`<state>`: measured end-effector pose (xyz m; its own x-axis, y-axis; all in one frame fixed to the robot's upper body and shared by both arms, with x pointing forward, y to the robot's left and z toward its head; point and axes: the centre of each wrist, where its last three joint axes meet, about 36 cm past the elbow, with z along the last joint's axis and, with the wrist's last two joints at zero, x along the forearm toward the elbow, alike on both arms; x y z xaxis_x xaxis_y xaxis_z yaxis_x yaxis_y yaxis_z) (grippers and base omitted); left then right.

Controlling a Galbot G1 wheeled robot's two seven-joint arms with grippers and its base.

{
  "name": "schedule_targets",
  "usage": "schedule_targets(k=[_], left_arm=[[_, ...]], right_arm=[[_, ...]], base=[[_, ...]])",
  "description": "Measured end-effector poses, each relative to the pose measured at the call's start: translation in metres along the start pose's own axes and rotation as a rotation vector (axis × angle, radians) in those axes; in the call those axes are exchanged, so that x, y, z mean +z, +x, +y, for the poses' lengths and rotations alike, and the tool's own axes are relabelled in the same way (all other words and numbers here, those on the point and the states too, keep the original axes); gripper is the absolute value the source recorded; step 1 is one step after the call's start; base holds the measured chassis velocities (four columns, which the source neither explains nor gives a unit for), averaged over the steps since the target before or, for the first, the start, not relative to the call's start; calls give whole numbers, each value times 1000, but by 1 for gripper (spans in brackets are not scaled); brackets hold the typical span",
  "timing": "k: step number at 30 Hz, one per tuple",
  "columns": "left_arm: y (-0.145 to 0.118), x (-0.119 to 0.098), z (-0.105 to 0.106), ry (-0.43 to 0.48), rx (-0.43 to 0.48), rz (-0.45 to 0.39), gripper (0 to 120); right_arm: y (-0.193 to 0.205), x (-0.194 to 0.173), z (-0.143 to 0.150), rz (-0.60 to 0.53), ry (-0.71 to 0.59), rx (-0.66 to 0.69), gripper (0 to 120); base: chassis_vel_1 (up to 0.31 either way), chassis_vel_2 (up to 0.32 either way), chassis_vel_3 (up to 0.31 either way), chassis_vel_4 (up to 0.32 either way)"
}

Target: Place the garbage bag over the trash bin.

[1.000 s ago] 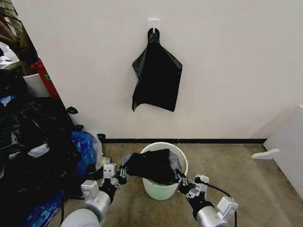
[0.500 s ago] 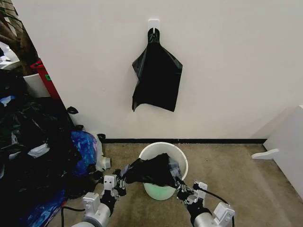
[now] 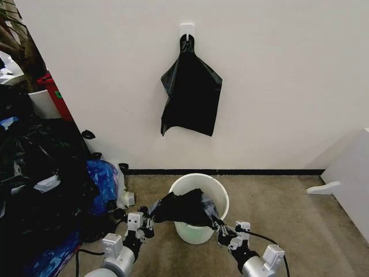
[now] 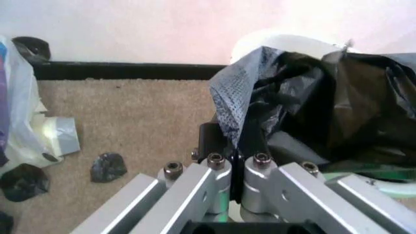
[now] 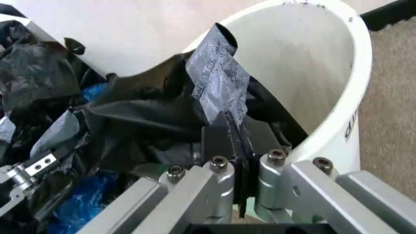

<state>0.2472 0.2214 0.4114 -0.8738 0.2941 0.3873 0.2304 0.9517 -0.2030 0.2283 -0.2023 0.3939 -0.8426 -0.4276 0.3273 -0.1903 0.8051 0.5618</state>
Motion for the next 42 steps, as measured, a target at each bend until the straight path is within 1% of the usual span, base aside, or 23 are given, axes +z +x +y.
schedule_targets(k=[6, 11, 17, 20, 26, 32, 38, 42], left_arm=[[8, -4, -3, 1, -5, 0, 0], [19, -6, -9, 1, 13, 10, 0], [23, -11, -10, -8, 24, 8, 0], [23, -10, -8, -14, 18, 16, 0], [29, 10, -8, -23, -9, 61, 0], [32, 18, -9, -32, -14, 78, 0], [25, 23, -5, -43, -21, 84, 0], [14, 28, 2, -54, -39, 84, 0]], right_arm=[[11, -2, 8, 9, -25, -13, 0], [20, -3, 18, -2, -32, -2, 0], [26, -6, 26, -6, -40, -9, 0], [26, -5, 22, 2, -34, 2, 0], [24, 5, 9, 46, -39, 38, 0], [24, 8, 0, 67, -55, 58, 0], [20, 14, -7, 78, -64, 85, 0], [16, 20, -21, 84, -70, 123, 0]], base=[[0, 0, 0, 0], [0, 0, 0, 0], [0, 0, 0, 0], [0, 0, 0, 0], [0, 0, 0, 0], [0, 0, 0, 0], [0, 0, 0, 0], [0, 0, 0, 0]])
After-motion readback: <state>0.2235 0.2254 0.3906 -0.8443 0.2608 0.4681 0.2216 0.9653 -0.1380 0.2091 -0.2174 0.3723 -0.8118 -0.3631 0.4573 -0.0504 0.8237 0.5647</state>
